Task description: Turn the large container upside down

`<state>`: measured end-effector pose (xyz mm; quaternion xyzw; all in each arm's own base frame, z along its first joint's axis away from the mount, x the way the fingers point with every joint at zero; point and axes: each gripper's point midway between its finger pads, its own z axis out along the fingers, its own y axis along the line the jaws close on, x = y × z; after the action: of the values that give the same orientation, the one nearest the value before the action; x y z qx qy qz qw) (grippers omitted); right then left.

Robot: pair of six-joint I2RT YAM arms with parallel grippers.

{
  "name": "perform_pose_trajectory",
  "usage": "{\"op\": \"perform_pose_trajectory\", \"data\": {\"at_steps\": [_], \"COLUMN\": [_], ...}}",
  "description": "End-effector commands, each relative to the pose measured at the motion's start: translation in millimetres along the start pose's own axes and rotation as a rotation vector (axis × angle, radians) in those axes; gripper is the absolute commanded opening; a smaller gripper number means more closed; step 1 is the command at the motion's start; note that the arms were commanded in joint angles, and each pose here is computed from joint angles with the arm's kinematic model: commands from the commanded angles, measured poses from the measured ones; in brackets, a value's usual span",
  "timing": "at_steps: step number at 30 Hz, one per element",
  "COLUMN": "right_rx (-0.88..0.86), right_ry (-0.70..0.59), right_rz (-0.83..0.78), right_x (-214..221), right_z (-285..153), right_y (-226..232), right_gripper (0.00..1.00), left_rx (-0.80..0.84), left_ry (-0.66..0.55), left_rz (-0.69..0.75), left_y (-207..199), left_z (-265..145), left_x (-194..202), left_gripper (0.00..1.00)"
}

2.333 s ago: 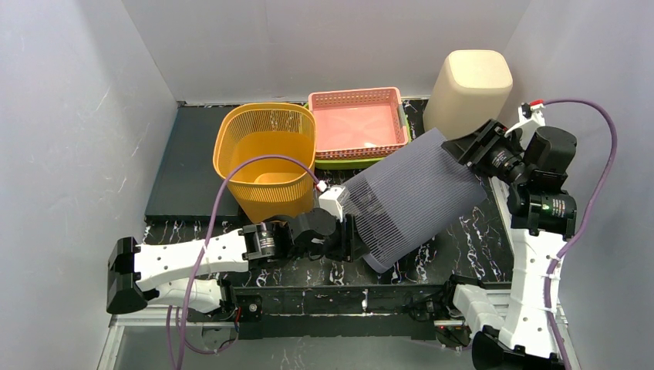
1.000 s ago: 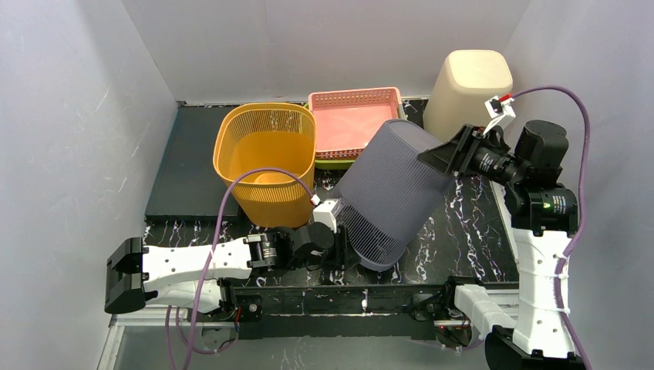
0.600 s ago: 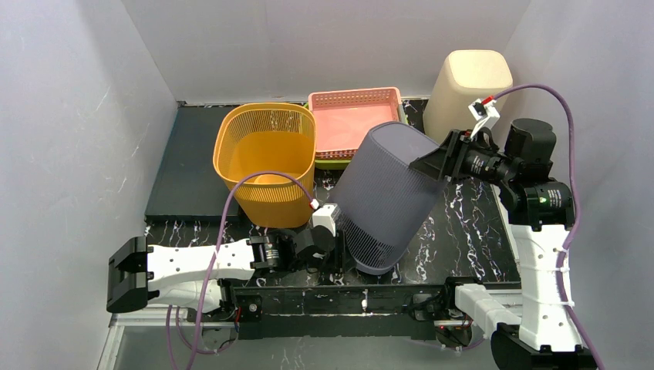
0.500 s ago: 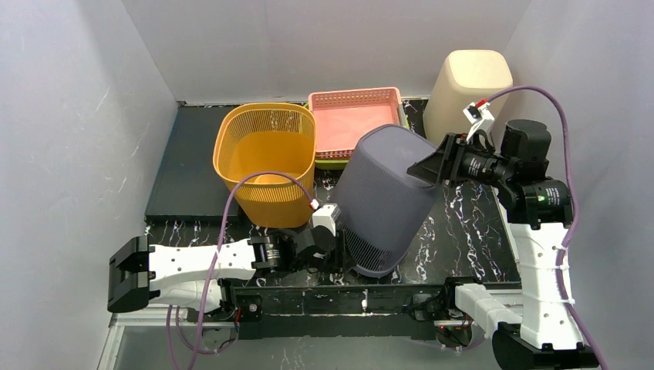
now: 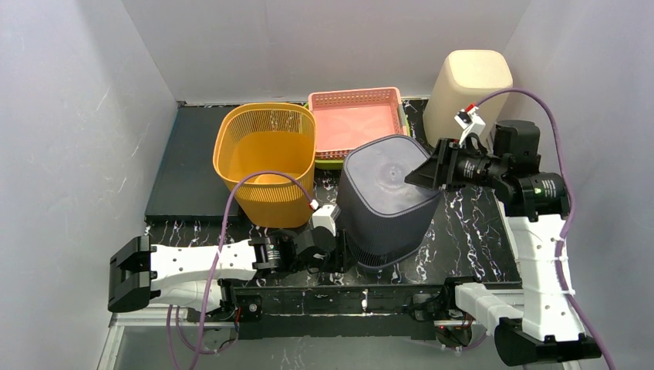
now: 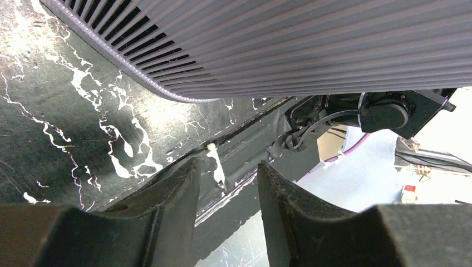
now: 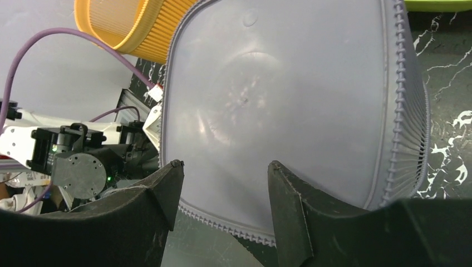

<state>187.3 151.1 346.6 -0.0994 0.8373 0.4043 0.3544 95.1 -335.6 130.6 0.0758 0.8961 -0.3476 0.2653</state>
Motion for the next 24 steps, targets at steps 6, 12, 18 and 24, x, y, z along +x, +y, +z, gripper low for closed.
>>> {"op": "perform_pose_trajectory", "data": {"at_steps": [6,12,18,24], "right_rx": [0.106,0.218,0.389,0.559], "right_ry": [0.026,0.070,0.024,0.026], "right_rz": [-0.092,-0.249,-0.427,-0.593], "right_x": [-20.6,-20.7,-22.7,-19.4], "right_z": [9.9,41.7,62.5,66.6], "right_y": [6.4,37.5,57.9,56.2], "right_gripper": [0.65,0.65,0.71,0.83], "left_rx": [0.037,0.009,-0.067,-0.149], "left_ry": [0.002,-0.033,-0.073,-0.112], "left_rz": [0.085,0.122,0.164,0.160], "left_y": [-12.5,-5.9,12.6,37.3], "left_z": [-22.7,-51.2,-84.3,-104.3], "left_x": [-10.2,-24.6,-40.7,-47.9], "left_gripper": [0.44,0.48,0.52,0.57]}}
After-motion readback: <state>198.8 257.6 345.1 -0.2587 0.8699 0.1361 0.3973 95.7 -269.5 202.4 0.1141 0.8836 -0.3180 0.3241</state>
